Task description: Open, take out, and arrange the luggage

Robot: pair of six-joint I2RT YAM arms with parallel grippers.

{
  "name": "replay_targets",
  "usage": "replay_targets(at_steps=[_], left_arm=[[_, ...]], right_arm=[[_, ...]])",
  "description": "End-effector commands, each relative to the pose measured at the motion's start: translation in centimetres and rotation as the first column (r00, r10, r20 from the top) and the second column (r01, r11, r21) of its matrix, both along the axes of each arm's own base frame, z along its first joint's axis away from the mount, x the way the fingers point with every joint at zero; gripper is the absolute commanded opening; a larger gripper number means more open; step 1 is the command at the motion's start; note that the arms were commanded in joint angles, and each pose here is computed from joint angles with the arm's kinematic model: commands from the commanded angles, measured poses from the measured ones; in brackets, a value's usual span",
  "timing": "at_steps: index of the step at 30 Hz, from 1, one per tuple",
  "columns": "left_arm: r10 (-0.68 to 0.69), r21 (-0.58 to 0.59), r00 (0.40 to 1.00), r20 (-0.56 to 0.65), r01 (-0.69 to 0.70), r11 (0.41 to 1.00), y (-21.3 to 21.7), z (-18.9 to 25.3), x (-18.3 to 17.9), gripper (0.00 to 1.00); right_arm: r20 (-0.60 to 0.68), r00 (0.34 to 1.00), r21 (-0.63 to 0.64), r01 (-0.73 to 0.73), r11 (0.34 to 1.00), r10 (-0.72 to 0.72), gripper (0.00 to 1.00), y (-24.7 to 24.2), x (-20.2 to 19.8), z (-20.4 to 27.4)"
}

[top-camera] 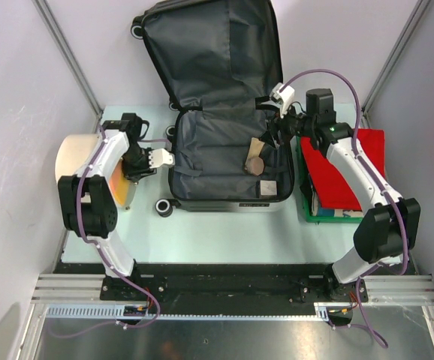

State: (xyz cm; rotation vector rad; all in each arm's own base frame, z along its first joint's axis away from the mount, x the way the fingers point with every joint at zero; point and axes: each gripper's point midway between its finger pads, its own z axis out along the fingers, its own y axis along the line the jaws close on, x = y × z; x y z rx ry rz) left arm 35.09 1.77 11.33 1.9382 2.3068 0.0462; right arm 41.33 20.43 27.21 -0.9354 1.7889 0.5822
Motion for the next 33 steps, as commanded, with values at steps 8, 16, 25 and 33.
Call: replay_targets(at_steps=[8, 16, 25, 33], left_arm=[[-0.072, 0.06, 0.997, -0.01, 0.072, 0.996, 2.0, -0.6, 0.5, 0.49], [-0.129, 0.06, 0.99, -0.058, 0.133, 0.989, -0.7, -2.0, -0.7, 0.49], [-0.112, 0.102, 0.992, -0.059, 0.118, 0.988, 0.0, -3.4, 0.7, 0.48], [-0.124, 0.155, 0.991, -0.059, 0.132, 0.979, 0.9, -4.7, 0.8, 0.46]], right_arm=[[0.007, 1.0, 0.006, 0.012, 1.0, -0.012, 0.67, -0.2, -0.2, 0.7], [-0.011, 1.0, 0.004, 0.026, 1.0, -0.026, 0.67, -0.4, -0.7, 0.5], [-0.014, 0.999, 0.0, 0.042, 0.999, -0.042, 0.67, -0.6, -0.7, 0.5], [-0.021, 0.999, -0.008, 0.05, 0.999, -0.05, 0.67, -0.8, -0.8, 0.3]])
